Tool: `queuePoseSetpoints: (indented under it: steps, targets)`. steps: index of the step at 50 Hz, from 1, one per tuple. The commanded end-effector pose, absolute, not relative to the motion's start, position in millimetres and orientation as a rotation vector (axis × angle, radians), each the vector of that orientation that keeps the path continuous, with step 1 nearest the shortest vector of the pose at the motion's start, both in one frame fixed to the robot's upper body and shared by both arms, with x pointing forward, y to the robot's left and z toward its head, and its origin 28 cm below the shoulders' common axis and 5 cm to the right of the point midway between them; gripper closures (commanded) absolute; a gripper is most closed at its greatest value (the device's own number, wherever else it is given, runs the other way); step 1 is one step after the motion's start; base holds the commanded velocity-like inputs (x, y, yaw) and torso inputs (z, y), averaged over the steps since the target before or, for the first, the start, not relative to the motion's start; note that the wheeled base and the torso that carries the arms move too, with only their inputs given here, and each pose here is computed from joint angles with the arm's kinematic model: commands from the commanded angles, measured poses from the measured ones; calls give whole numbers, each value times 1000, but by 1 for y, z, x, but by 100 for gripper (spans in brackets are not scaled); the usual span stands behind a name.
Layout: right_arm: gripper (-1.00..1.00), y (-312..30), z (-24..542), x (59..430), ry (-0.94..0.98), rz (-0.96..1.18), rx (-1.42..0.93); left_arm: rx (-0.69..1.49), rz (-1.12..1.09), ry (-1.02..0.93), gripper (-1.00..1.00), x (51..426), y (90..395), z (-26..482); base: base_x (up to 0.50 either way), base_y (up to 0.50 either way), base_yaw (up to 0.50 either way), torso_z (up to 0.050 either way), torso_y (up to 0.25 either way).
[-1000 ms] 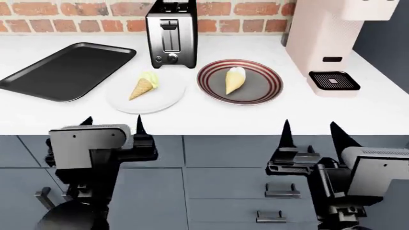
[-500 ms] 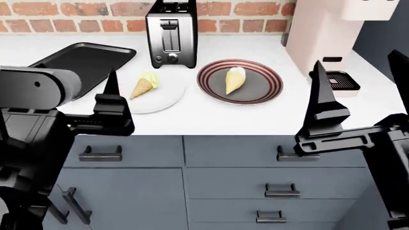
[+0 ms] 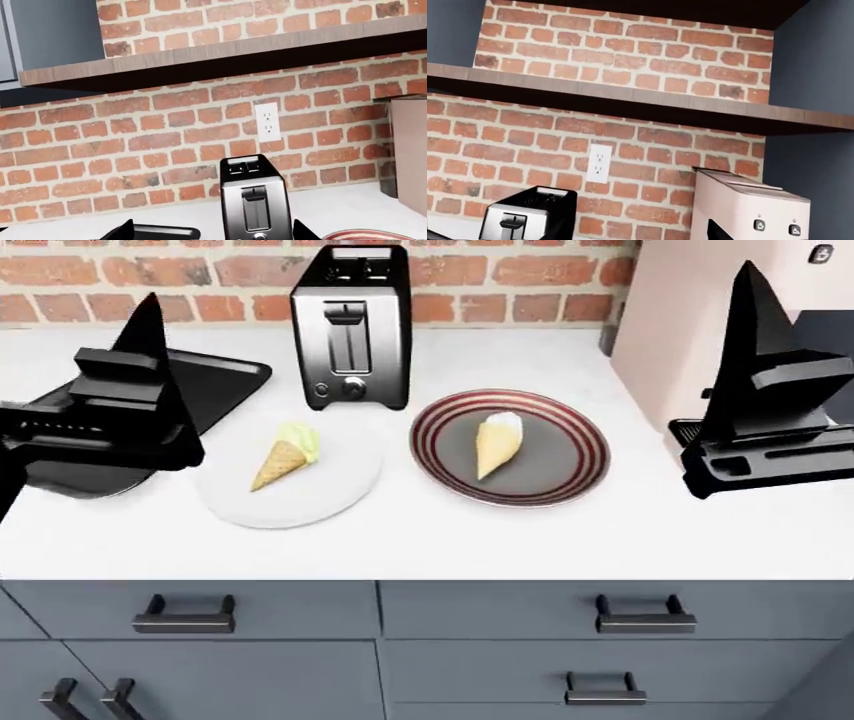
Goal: Move the dessert items from the plate to the tray.
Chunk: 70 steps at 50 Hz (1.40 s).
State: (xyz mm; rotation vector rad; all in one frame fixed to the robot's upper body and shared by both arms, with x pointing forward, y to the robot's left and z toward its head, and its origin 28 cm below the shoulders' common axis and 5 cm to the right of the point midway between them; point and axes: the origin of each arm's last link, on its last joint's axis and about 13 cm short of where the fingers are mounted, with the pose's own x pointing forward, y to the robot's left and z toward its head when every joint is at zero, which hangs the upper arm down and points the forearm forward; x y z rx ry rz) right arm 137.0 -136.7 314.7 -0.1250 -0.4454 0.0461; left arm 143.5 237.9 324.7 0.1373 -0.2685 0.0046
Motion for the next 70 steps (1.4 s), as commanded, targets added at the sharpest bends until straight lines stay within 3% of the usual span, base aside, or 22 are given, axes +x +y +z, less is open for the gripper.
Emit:
queuePoseSetpoints:
  steps: [1, 39, 60, 70]
  targets:
    - [-100, -137, 327, 133, -449, 54, -137, 139, 14, -279, -100, 135, 242, 340, 352, 0, 0, 0, 0]
    - [-100, -134, 330, 133, -444, 72, -152, 141, -19, -258, -100, 137, 239, 336, 350, 91, 0, 0, 1]
    - [-100, -134, 333, 132, -436, 73, -164, 154, -22, -241, -100, 136, 239, 337, 159, 7, 0, 0, 0]
    - [-100, -135, 345, 139, -298, 70, -142, 202, -49, -155, -100, 135, 238, 343, 18, 0, 0, 0, 1]
